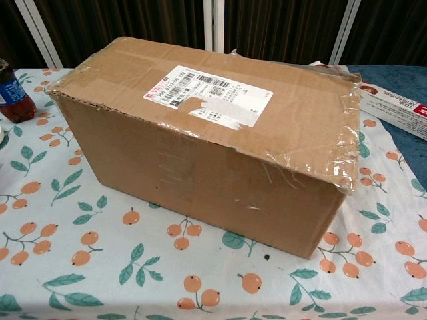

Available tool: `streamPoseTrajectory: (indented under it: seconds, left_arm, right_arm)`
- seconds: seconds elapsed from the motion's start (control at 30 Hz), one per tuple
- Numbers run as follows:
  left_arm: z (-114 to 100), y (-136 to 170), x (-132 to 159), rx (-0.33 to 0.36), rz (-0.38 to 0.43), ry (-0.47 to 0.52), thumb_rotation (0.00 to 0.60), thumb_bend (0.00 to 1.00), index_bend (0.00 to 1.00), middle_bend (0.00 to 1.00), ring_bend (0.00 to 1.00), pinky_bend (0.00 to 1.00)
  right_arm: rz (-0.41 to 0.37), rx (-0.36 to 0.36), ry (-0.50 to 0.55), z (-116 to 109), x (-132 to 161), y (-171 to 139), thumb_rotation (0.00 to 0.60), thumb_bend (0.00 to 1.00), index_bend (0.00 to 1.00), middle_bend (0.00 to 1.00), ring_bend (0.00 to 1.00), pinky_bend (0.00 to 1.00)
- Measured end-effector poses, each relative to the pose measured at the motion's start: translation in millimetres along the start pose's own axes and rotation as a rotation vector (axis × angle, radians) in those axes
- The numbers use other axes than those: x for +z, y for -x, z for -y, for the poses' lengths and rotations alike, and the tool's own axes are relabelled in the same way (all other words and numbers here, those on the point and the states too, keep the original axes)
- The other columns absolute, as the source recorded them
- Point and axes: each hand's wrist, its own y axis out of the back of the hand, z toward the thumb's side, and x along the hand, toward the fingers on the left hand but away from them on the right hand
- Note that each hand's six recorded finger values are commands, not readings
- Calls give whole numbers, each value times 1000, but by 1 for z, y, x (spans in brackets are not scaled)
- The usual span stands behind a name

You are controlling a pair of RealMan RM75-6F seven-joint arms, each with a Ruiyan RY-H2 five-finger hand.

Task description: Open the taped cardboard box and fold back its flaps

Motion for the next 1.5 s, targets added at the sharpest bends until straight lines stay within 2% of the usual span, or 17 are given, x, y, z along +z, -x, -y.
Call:
streamPoseTrajectory:
  seconds: [0.37,0.53,0.73,0.87,1.0,1.17,1.33,1.4,1.5]
  left_arm:
    - [0,0,3,2,7,11,600,95,52,61,57,167]
    - [-8,-3,3,26,13,30,600,196,50,67,58,168]
    - [-29,-18,11,72,44,137,600,198,50,87,62,168]
    - [-59,-49,29,101,124,229,600,196,52,101,70,169]
    - [-91,-94,71,120,260,267,600,107,76,133,76,169]
    - [-107,-136,135,66,428,314,600,3,95,150,76,170]
    - [-106,-173,206,-40,574,328,600,0,128,180,77,169]
    - [-101,-187,240,-88,629,336,600,0,151,195,77,169]
    - [-88,-197,272,-136,674,335,600,0,176,207,77,168]
  right_arm:
    - [6,5,5,2,-4,-3,600,84,0,0,0,0]
    - [12,-5,10,0,-7,-4,600,85,0,0,0,0]
    - [12,5,11,4,-9,-1,600,84,0,0,0,0]
    - [1,11,14,6,-8,1,600,82,0,0,0,0]
    - [-1,-4,17,4,-9,1,600,82,0,0,0,0]
    - [21,-15,16,0,-16,-2,600,82,0,0,0,0]
    - [33,-25,16,-4,-20,-6,600,82,0,0,0,0]
    - [35,-29,17,-6,-20,-7,600,82,0,0,0,0]
    - [41,-38,22,-8,-23,-9,600,82,0,0,0,0]
